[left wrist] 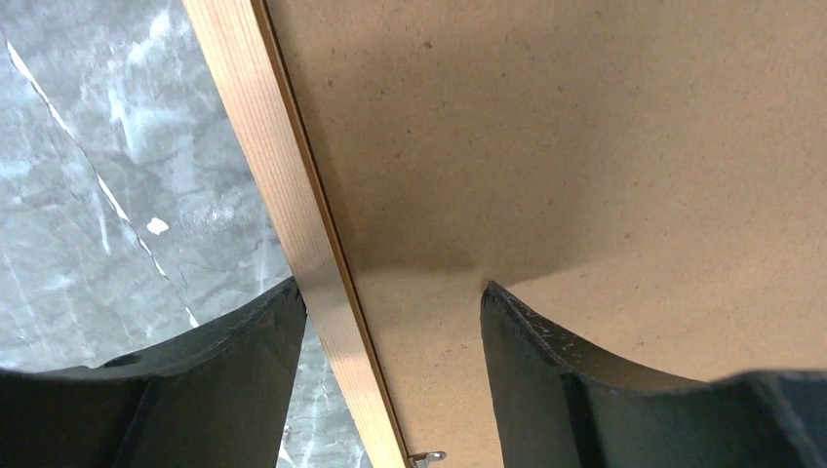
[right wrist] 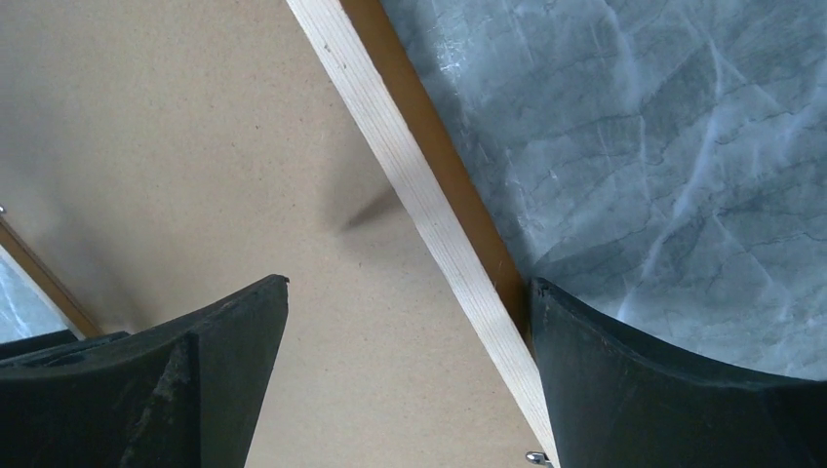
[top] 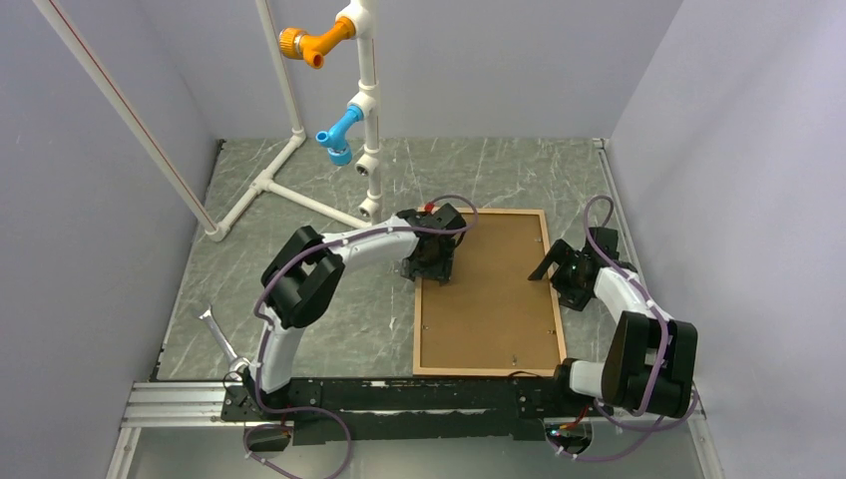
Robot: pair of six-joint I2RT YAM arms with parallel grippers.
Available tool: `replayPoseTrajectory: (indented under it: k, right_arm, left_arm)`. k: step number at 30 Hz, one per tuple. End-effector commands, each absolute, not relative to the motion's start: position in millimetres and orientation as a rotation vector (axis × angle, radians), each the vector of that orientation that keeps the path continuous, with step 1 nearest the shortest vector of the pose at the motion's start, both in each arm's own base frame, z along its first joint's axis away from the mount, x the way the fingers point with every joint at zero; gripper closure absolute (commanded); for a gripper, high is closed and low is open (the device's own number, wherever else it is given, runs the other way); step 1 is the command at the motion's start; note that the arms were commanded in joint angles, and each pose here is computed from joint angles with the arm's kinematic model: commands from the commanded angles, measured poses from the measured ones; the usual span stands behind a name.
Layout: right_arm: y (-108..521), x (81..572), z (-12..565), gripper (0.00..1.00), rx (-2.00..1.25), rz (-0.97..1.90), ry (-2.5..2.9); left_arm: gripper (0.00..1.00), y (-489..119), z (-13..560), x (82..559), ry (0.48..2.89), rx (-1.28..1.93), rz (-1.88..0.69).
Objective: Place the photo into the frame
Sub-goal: Adjust the photo frame at the center of the board.
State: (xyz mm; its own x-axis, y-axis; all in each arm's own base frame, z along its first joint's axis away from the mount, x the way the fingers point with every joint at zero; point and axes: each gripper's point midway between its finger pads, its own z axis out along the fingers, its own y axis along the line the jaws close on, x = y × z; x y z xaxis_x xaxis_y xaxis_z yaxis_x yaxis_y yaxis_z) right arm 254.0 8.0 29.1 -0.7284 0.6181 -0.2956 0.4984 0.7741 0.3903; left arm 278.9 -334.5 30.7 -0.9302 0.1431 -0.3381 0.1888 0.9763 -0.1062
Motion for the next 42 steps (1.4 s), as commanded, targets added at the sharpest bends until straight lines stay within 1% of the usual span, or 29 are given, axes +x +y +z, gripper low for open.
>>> replayPoseTrajectory:
  k: [1,6,11,15,20,22,23,24,25,29,34,37,42]
  right_arm:
    - [24.2,248.7,34.8,0.06,0.858,0.529,2.529]
    - [33.8,243.9,37.0,0.06,0.858,0.600,2.523]
    - [43.7,238.8,39.4,0.06,0.865,0.677,2.510]
    - [54.5,231.9,43.9,0.07,0.883,0.760,2.482]
    - [66.0,223.5,56.6,0.07,0.900,0.851,2.420]
    - [68.5,221.5,63.3,0.07,0.897,0.871,2.396]
    - [68.4,220.5,65.3,0.06,0.893,0.867,2.389]
    - [67.2,219.6,67.2,0.06,0.888,0.855,2.382]
    - [65.5,218.6,67.1,0.06,0.886,0.838,2.382]
    - [63.6,213.3,63.8,0.06,0.871,0.806,2.405]
    - [63.7,210.0,61.2,0.06,0.854,0.800,2.418]
    - [65.0,209.1,62.8,0.06,0.840,0.809,2.423]
    - [66.8,208.8,68.1,0.06,0.814,0.822,2.422]
  left_arm:
    - [0.32,-371.8,50.0,295.6,2.764,0.258,-0.314]
    - [0.32,-389.4,55.1,323.5,2.735,0.264,-0.377]
    - [0.32,-396.3,62.8,362.0,2.699,0.232,-0.460]
    - [0.32,-404.4,81.4,389.0,2.651,0.249,-0.530]
    - [0.30,-398.8,101.3,403.8,2.596,0.291,-0.489]
    - [0.24,-391.2,106.8,400.5,2.597,0.300,-0.455]
    - [0.11,-384.6,111.5,401.3,2.586,0.289,-0.419]
    - [0.01,-381.7,115.6,398.3,2.580,0.295,-0.409]
    - [0.01,-379.5,120.3,394.2,2.573,0.302,-0.400]
    - [0.01,-377.0,143.3,366.5,2.545,0.344,-0.380]
    - [0.00,-378.6,171.8,300.3,2.516,0.389,-0.395]
    - [0.01,-359.5,158.1,256.2,2.603,0.320,-0.403]
    - [0.04,-324.6,131.6,199.7,2.712,0.099,-0.469]
